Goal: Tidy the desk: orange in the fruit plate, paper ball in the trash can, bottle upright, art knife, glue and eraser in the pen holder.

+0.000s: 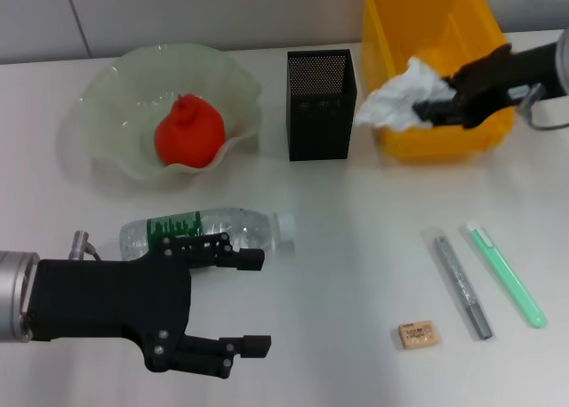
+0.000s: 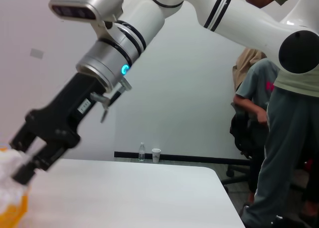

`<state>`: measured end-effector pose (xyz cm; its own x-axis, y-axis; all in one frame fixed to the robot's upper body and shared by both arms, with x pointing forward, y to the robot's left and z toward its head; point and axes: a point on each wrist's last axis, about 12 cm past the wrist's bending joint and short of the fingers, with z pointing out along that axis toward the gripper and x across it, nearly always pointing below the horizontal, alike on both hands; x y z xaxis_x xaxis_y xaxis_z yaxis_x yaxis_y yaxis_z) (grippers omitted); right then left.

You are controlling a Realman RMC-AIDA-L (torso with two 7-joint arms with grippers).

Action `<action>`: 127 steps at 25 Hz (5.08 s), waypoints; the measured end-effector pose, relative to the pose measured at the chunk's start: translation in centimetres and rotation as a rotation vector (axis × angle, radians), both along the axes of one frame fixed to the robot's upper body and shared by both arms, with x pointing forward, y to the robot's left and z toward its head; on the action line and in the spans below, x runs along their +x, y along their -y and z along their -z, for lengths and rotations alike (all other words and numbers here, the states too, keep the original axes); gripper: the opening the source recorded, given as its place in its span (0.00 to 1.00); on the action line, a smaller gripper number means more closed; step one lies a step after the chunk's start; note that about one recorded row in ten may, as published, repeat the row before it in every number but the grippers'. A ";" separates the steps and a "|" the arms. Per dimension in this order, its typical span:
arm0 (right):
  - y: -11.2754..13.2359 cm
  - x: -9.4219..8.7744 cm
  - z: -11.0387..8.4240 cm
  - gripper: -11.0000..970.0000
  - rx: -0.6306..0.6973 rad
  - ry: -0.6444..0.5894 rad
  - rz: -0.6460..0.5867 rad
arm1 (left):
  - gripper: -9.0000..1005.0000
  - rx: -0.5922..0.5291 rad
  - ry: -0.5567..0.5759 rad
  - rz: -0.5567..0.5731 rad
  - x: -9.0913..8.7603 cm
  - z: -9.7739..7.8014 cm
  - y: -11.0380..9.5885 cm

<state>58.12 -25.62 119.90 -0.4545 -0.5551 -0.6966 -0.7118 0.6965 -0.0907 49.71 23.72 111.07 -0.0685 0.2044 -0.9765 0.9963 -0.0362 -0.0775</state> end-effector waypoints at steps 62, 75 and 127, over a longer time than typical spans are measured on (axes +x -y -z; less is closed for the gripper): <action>6.1 -3.6 -1.0 0.76 0.348 0.341 -0.113 | 0.83 -0.006 0.009 0.000 0.7 -0.3 0.5; 5.7 -8.0 1.0 0.76 0.417 0.237 -0.437 | 0.83 -0.015 0.016 -0.103 1.8 -0.2 0.5; 8.8 -12.2 7.7 0.76 0.540 0.121 -0.365 | 0.81 0.595 0.087 -0.206 8.6 -1.4 8.0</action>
